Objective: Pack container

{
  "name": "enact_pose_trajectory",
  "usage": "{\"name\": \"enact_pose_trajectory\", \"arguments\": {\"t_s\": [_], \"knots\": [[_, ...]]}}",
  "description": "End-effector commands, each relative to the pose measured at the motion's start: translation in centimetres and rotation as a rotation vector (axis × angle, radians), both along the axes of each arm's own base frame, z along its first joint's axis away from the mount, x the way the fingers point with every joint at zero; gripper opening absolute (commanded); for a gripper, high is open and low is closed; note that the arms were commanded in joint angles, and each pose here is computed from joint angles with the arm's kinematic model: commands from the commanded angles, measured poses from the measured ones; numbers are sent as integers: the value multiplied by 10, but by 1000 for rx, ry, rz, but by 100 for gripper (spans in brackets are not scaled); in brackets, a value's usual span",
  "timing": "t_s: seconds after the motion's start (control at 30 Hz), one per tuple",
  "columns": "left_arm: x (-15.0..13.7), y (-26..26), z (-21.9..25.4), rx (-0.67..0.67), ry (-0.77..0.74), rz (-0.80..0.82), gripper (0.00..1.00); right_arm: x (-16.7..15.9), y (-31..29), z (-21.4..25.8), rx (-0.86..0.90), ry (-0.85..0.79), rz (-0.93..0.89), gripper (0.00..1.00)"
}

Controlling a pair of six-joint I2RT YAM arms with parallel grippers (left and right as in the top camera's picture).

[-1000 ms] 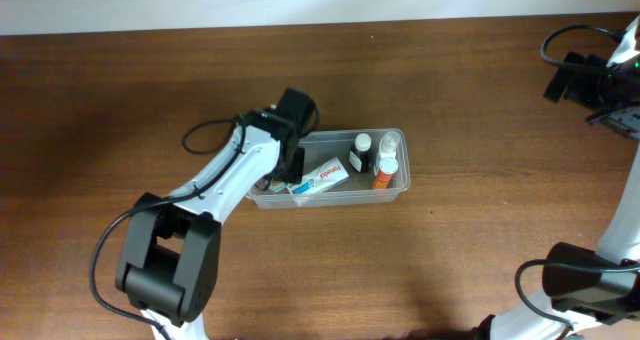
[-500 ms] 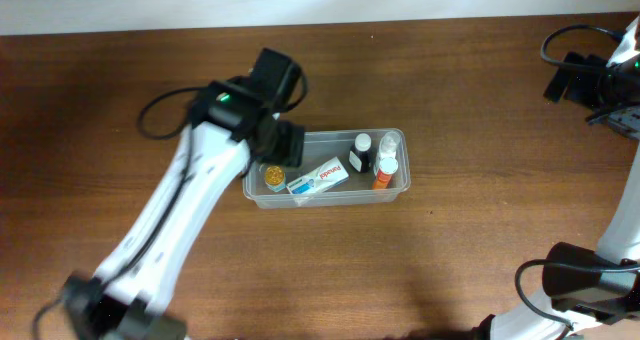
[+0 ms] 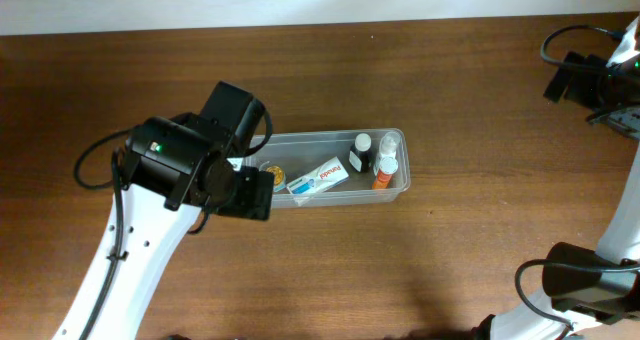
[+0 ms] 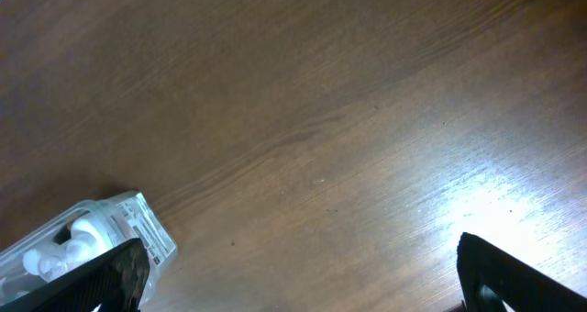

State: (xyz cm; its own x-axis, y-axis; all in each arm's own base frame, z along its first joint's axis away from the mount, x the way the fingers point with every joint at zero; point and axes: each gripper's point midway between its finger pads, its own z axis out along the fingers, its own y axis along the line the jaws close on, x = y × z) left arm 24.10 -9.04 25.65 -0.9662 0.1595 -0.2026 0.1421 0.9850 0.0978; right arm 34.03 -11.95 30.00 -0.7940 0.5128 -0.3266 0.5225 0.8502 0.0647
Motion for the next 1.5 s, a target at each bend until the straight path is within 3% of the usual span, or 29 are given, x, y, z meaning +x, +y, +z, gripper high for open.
{"name": "enact_pose_trajectory", "arguments": {"t_s": [0.0,0.27,0.57,0.93,1.47], "knots": [[7,8,11,20,-75,19,99,-6,0,13,-22,-32,2,98],[54,-13,41,-101,-375,-31,99,-6,0,13,-22,-32,2,99],[76,24,53,-236,-709,108,99,-6,0,13,-22,-32,2,98],[49,56,16,-340,-958,168,99,-6,0,13,-22,-32,2,98],[16,51,-38,-490,-1328,65,99,-6,0,13,-22,-32,2,98]]}}
